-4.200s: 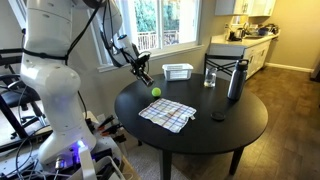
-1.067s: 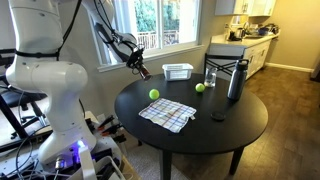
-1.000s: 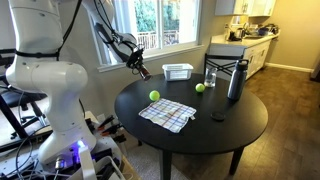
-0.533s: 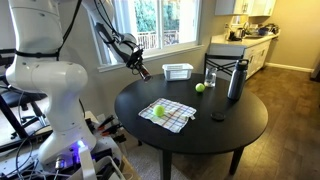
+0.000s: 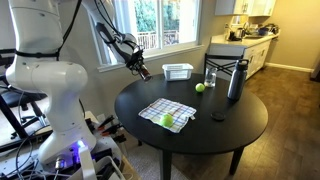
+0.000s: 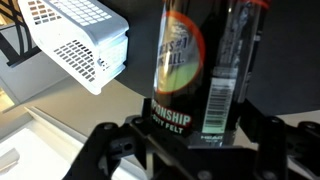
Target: Pour the tennis balls onto the table
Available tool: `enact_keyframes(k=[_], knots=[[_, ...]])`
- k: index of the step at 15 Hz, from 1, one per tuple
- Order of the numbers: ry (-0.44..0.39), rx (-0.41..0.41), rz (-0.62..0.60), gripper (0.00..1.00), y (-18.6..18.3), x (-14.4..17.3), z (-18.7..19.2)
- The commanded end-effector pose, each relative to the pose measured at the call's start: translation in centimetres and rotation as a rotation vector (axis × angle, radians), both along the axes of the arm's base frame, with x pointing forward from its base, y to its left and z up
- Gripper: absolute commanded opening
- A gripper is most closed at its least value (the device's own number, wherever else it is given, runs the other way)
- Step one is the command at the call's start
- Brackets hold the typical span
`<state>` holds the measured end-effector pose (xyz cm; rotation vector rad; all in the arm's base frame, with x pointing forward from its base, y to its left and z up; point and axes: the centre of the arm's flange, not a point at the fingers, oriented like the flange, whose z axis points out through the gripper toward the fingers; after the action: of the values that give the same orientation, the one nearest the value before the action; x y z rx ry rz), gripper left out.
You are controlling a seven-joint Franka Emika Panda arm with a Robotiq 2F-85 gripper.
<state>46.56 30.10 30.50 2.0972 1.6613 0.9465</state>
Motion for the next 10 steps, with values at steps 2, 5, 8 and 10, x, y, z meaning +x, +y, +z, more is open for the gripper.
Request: enact_keyframes(k=[2,5,8,10], knots=[[-0.038,-0.018,-0.012,0.52,-0.66,-1.09,-0.15],[-0.046,-0.014,-0.02,0.34,-0.9,-1.27,0.04],[-0.054,-0.012,-0.03,0.18,-1.14,-1.31,0.31],[-0.058,-0.014,-0.028,0.08,-1.17,-1.34,0.31]])
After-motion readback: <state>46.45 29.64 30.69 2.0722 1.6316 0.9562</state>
